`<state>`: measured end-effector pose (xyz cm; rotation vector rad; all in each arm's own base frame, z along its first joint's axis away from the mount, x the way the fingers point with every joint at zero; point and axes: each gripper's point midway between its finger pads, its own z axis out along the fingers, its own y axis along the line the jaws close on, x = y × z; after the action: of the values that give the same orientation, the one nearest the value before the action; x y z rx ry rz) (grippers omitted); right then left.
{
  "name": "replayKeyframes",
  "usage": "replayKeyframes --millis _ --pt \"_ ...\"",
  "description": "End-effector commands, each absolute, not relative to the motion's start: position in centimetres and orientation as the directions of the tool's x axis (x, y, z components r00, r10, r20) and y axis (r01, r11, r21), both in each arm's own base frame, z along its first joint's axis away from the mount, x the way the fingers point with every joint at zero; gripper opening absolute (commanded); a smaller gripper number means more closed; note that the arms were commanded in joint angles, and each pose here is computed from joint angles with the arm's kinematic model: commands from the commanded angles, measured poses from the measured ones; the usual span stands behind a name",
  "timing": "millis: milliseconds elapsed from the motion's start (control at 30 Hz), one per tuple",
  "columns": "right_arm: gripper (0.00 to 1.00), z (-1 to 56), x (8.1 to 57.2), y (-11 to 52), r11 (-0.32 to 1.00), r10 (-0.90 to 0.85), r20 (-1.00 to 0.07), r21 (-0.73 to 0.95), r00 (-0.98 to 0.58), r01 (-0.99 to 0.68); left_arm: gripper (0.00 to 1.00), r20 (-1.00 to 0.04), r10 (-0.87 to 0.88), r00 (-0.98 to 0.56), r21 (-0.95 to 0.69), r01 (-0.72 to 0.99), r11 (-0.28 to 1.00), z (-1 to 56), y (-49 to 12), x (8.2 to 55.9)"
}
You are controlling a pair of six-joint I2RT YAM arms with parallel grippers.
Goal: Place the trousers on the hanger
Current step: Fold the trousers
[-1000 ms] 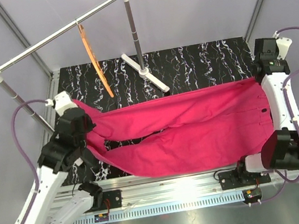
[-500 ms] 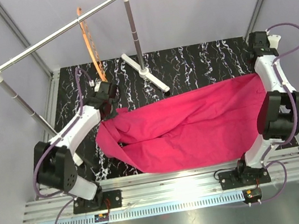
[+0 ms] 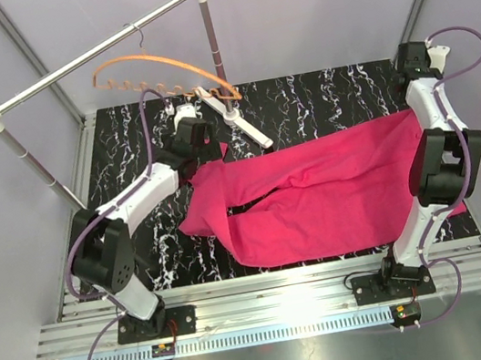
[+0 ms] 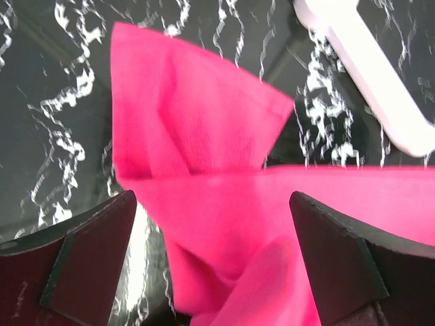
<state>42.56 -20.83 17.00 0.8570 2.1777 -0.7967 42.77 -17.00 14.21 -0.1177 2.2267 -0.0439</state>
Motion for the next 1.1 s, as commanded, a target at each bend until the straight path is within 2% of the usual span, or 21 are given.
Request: replayKeyframes --millis 0,133,267,500,667,800,1067 --pt "0.0 19.4 42.7 -22.5 0.544 0.317 -0.808 -0.274 -0.497 0.793 0.99 -0.858 -0.125 -0.498 -0.107 -0.065 0.992 17.2 -16.4 42.0" --pt "0.0 18.5 42.5 -22.3 0.553 0.326 -0.8 -0.271 -0.504 0.788 0.99 -0.833 -0.179 -0.524 -0.131 -0.129 0.983 13.5 -13.5 40.9" --pt "0.0 17.4 42.3 -21.8 0.569 0.34 -0.79 -0.259 -0.51 0.781 0.99 -0.797 -0.227 -0.559 -0.124 -0.216 0.968 9.6 -10.8 41.9" --pt "0.0 17.0 42.4 -21.4 0.591 0.346 -0.784 -0.244 -0.515 0.769 0.99 -0.777 -0.34 -0.529 -0.222 -0.274 0.936 7.0 -9.7 45.2" --pt "0.0 17.0 42.5 -21.0 0.609 0.351 -0.786 -0.221 -0.508 0.762 0.99 -0.757 -0.385 -0.528 -0.32 -0.214 0.923 6.0 -11.2 47.8" --pt "0.0 16.5 42.6 -20.9 0.615 0.355 -0.779 -0.222 -0.517 0.757 0.99 -0.753 -0.392 -0.528 -0.313 -0.236 0.92 6.0 -10.8 48.9" --pt "0.0 16.3 42.3 -20.9 0.612 0.354 -0.773 -0.234 -0.527 0.755 0.98 -0.642 -0.443 -0.626 -0.32 -0.306 0.896 2.9 -10.6 49.0"
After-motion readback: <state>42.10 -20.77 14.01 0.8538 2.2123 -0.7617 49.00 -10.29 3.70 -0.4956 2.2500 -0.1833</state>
